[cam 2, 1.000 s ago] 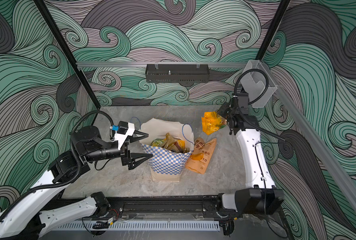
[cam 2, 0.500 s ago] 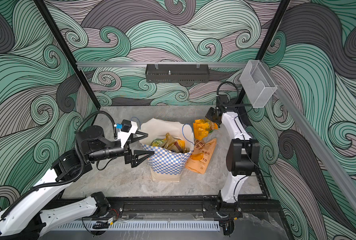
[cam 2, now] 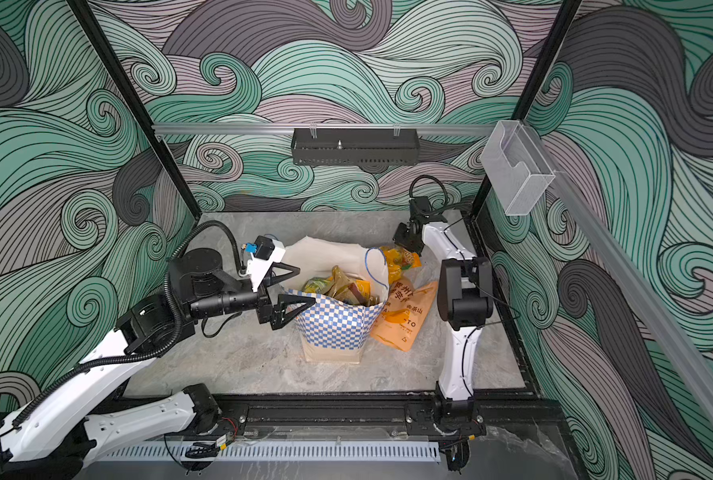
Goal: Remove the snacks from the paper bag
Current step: 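Lower the yellow candy bag onto the table beside the paper bag and release, then raise the right gripper away from the released candy bag, then move the right gripper over the paper bag and lower it inside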
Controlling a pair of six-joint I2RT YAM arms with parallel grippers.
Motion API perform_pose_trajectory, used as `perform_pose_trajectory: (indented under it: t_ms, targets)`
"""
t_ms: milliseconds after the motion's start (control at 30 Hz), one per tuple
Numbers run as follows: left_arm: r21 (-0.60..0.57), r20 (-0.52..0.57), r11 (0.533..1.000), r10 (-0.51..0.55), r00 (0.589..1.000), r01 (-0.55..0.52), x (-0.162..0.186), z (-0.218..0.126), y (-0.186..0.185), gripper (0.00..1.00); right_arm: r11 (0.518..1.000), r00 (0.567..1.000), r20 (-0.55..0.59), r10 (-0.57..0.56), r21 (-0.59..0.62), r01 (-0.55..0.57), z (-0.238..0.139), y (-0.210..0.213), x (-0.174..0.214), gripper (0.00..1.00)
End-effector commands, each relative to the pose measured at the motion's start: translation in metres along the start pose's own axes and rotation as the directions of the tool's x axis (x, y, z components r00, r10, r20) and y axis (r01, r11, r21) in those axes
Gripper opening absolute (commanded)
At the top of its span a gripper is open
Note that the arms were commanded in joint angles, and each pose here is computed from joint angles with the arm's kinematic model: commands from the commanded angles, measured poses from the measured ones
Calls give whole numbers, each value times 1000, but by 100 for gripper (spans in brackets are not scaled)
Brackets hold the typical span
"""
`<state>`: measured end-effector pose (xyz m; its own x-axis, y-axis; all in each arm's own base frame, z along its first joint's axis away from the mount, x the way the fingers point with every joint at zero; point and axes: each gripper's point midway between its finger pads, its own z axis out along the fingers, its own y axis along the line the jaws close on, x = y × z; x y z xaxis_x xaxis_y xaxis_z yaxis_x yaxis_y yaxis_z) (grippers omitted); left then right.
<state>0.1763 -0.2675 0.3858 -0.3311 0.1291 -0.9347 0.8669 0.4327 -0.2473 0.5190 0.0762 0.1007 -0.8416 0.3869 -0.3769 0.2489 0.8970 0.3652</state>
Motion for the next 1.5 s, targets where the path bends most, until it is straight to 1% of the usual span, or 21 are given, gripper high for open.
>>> perform_pose_trajectory:
  t_ms: [0,67,167,267,333,433,533,600,700,800,933,1067,1167,1233,1333,1400,1467]
  targets:
    - [-9,20,1000,-3,1000,4,-6,-6,-2,98,1000,1000,-26,13,-9,-13,4,2,5,37]
    - [-9,22,1000,0,1000,0,-7,-6,-2,98,1000,1000,-17,13,-14,-13,0,4,4,42]
    - [-12,16,1000,-1,1000,1,-6,-3,-1,98,1000,1000,2,2,-18,-2,-11,6,1,53]
    - [-15,9,1000,-9,1000,9,-5,-1,0,98,1000,999,35,-10,-19,11,-30,10,-4,64]
    - [-20,7,1000,-10,1000,10,-6,-1,1,98,1000,998,66,-17,-17,18,-45,12,-8,68]
    - [-35,10,999,-5,1000,5,-7,-2,3,98,999,991,128,-32,-38,38,-78,20,-15,72]
    - [-62,13,998,-3,1000,3,-8,-4,7,98,995,977,205,-49,-80,67,-118,33,-22,75]
    - [-89,15,996,-3,1000,4,-8,-5,12,98,984,958,277,-70,-141,113,-153,48,-26,78]
    - [-121,22,993,2,1000,1,-8,-5,18,98,955,927,367,-81,-237,178,-203,71,-26,79]
    - [-149,33,989,6,999,-1,-10,-5,23,98,935,893,438,-98,-267,233,-248,89,-22,80]
    - [-179,42,984,10,999,-2,-11,-3,29,98,897,853,499,-153,-292,332,-292,115,-3,81]
    - [-214,38,977,14,999,-6,-11,-2,36,98,844,793,561,-236,-286,453,-327,145,23,81]
    - [-237,38,971,12,999,-2,-11,-2,40,98,786,743,579,-336,-262,560,-345,172,47,82]
    - [-252,45,968,13,999,-1,-13,-3,42,98,738,709,574,-411,-247,628,-351,189,64,82]
    - [-278,60,961,13,998,4,-14,-7,46,98,644,641,556,-529,-229,730,-355,214,93,82]
    - [-300,74,954,18,997,5,-14,-12,49,98,577,588,539,-603,-215,788,-355,228,113,82]
    - [-330,78,944,21,997,6,-11,-18,53,98,536,549,518,-656,-192,822,-350,237,129,84]
